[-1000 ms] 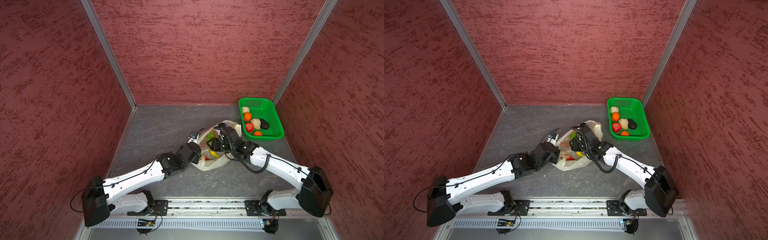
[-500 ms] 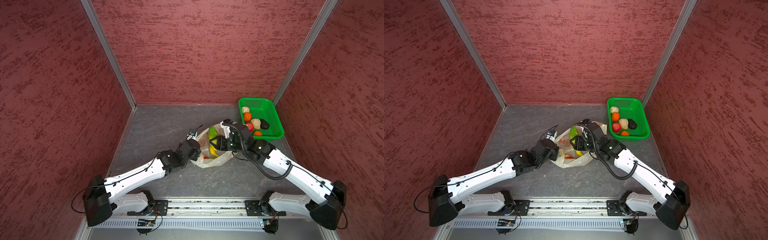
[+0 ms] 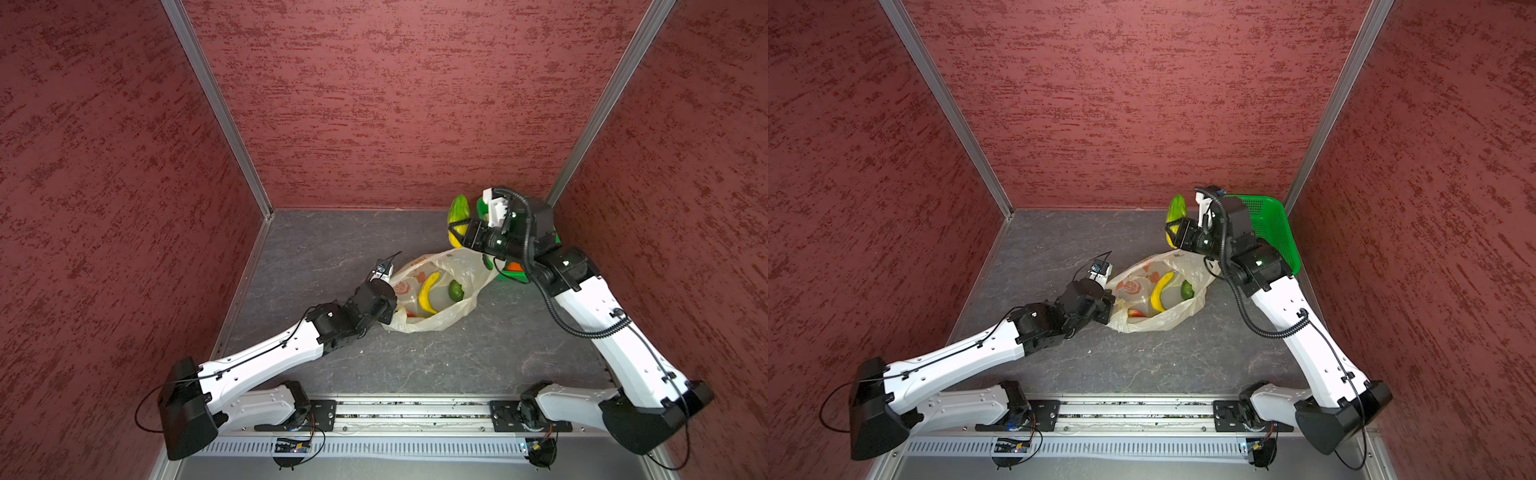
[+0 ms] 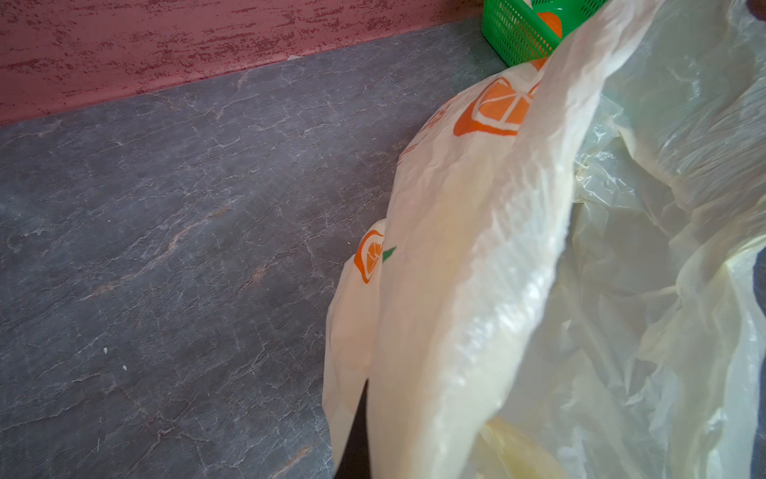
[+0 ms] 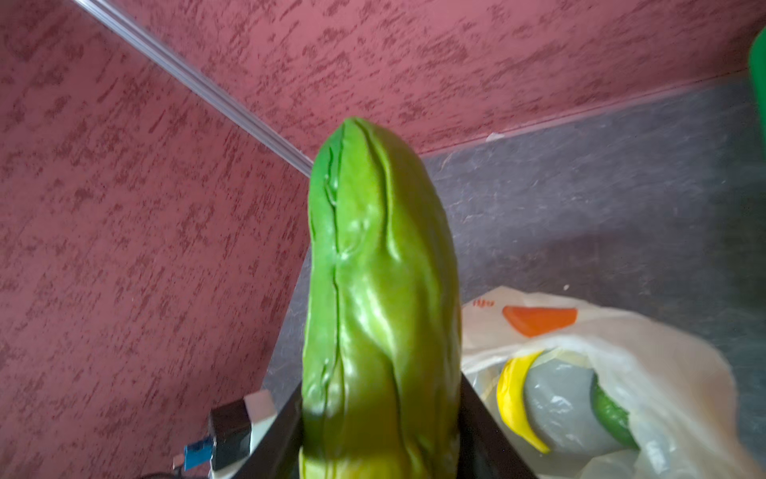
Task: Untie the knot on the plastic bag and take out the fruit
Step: 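Lift the green fruit out with the right gripper toward the green basket, then lower the green fruit into the green basket and open the right gripper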
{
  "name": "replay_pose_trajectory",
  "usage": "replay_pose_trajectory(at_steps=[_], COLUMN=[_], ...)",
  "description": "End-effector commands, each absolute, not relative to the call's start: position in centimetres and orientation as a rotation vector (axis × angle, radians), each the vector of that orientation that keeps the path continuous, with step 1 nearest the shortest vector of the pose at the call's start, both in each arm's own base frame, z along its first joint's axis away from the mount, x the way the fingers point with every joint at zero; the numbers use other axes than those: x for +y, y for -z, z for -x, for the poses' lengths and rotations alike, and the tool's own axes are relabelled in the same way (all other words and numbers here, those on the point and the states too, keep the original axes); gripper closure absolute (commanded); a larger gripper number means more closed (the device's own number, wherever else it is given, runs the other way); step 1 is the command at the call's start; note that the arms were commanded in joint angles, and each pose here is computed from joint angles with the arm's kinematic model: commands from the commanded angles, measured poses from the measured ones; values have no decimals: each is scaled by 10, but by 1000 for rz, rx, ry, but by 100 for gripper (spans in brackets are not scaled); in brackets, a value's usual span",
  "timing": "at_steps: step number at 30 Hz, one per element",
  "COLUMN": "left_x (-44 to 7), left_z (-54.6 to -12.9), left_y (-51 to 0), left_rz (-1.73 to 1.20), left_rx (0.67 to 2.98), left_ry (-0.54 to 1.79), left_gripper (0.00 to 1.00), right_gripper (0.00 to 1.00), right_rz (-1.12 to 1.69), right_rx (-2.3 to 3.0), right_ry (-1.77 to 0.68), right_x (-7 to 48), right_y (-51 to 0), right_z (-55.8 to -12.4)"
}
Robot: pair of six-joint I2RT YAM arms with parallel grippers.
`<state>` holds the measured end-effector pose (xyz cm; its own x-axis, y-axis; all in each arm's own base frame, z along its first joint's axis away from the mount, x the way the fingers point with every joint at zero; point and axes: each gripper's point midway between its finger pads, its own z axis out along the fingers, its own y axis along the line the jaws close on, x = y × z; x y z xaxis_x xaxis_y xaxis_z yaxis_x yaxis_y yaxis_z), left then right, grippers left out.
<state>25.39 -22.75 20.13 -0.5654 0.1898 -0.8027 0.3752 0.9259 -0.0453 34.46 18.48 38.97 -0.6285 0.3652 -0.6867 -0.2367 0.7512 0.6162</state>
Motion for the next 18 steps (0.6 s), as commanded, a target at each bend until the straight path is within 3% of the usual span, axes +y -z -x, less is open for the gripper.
replay_pose_trajectory(at_steps=[1, 7, 18], left_x=[-226, -222, -210], left_z=[-239, -210, -161], left_y=[-195, -184, -183], left_rz=[-477, -521, -588], left_rx=[2213, 2288, 2367], left_ry=[321, 446, 613], left_gripper=[100, 100, 100], right_gripper=[68, 68, 69], right_rz=[-150, -316, -627], right_rx=[2069, 2045, 2068], right_ry=[-839, -739, -484], right_x=[156, 101, -14], right_y=[-391, -367, -252], right_z=[-365, -410, -480])
